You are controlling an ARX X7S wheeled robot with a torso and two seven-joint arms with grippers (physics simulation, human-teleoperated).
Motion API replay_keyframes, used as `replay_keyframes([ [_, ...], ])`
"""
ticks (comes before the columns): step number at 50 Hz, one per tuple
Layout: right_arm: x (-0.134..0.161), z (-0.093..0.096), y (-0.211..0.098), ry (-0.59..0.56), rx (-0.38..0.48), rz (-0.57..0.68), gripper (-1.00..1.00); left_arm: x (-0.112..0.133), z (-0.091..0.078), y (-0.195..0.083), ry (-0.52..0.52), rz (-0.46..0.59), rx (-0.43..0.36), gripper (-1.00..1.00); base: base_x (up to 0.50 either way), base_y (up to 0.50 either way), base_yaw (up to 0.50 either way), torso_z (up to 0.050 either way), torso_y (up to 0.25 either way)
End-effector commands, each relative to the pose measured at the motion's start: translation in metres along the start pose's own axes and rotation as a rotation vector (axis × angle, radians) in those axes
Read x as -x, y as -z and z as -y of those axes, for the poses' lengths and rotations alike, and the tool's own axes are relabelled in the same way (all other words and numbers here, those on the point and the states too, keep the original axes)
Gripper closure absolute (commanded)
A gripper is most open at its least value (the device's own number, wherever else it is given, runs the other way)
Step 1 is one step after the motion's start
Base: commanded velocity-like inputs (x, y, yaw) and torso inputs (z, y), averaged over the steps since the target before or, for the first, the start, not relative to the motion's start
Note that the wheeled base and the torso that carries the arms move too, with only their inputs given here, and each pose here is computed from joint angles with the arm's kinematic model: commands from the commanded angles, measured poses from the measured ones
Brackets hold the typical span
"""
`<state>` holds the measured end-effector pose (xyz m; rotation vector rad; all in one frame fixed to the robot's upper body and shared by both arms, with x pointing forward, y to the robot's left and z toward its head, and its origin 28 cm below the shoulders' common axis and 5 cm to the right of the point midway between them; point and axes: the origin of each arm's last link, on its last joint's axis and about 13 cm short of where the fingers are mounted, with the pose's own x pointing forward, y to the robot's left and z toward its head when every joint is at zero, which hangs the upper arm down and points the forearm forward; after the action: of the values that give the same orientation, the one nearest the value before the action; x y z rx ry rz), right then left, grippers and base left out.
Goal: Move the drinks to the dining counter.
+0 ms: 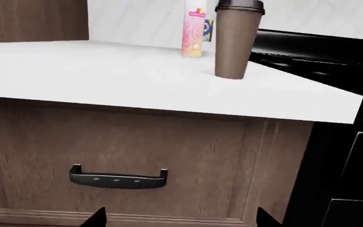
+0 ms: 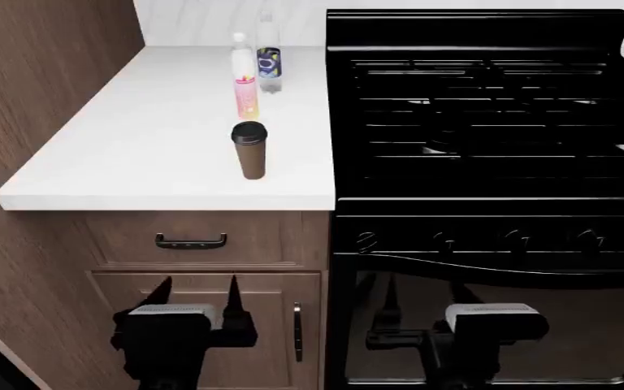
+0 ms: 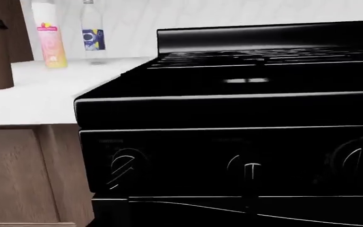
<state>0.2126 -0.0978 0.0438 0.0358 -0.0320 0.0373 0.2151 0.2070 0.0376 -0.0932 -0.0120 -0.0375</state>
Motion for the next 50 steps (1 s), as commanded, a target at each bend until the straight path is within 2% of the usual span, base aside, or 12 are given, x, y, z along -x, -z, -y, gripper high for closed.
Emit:
replay_keyframes([
  [1, -0.001, 0.004, -0.067, -0.115, -0.064, 0.074, -1.0, -0.004, 0.0, -0.064, 0.078, 0.075, 0.094, -1.0, 0.0, 0.0, 0.0, 0.0, 0.0],
  [8, -0.01, 0.009, -0.104, -0.092, 0.041, 0.105, -1.0, -0.011, -0.011, -0.104, 0.061, 0.075, 0.053, -1.0, 0.0, 0.0, 0.0, 0.0, 0.0],
  [11, -0.017, 0.012, -0.124, -0.088, 0.069, 0.116, -1.0, -0.015, -0.015, -0.128, 0.035, 0.135, 0.029, -1.0, 0.0, 0.0, 0.0, 0.0, 0.0],
  [14, -0.022, 0.014, -0.147, -0.01, 0.033, 0.12, -1.0, -0.019, -0.017, -0.15, 0.039, 0.161, 0.034, -1.0, 0.0, 0.0, 0.0, 0.0, 0.0],
  [19, -0.021, 0.015, -0.195, -0.076, -0.015, 0.167, -1.0, -0.015, -0.02, -0.194, 0.025, 0.247, -0.012, -1.0, 0.0, 0.0, 0.0, 0.0, 0.0],
  [20, -0.02, 0.015, -0.202, -0.12, -0.016, 0.176, -1.0, -0.014, -0.021, -0.201, 0.027, 0.255, -0.01, -1.0, 0.0, 0.0, 0.0, 0.0, 0.0],
  [22, -0.022, 0.013, -0.214, -0.081, 0.068, 0.213, -1.0, -0.015, -0.021, -0.22, 0.026, 0.281, -0.044, -1.0, 0.0, 0.0, 0.0, 0.0, 0.0],
  [26, -0.016, 0.011, -0.236, -0.089, 0.054, 0.268, -1.0, -0.002, -0.018, -0.253, 0.031, 0.377, -0.062, -1.0, 0.0, 0.0, 0.0, 0.0, 0.0],
  [28, -0.015, 0.011, -0.243, -0.07, 0.065, 0.288, -1.0, 0.005, -0.018, -0.26, 0.033, 0.391, -0.067, -1.0, 0.0, 0.0, 0.0, 0.0, 0.0],
  [29, -0.014, 0.011, -0.244, -0.091, 0.017, 0.294, -1.0, 0.007, -0.019, -0.262, 0.029, 0.396, -0.068, -1.0, 0.04, 0.0, 0.0, 0.0, 0.0],
  [30, -0.013, 0.01, -0.243, -0.085, 0.049, 0.285, -1.0, 0.008, -0.02, -0.261, 0.025, 0.395, -0.063, -1.0, 0.24, 0.0, 0.0, 0.0, 0.0],
  [50, -0.009, 0.01, -0.23, -0.107, 0.109, 0.27, -1.0, -0.003, -0.017, -0.244, 0.036, 0.35, -0.096, -1.0, 0.49, 0.0, 0.0, 0.0, 0.0],
])
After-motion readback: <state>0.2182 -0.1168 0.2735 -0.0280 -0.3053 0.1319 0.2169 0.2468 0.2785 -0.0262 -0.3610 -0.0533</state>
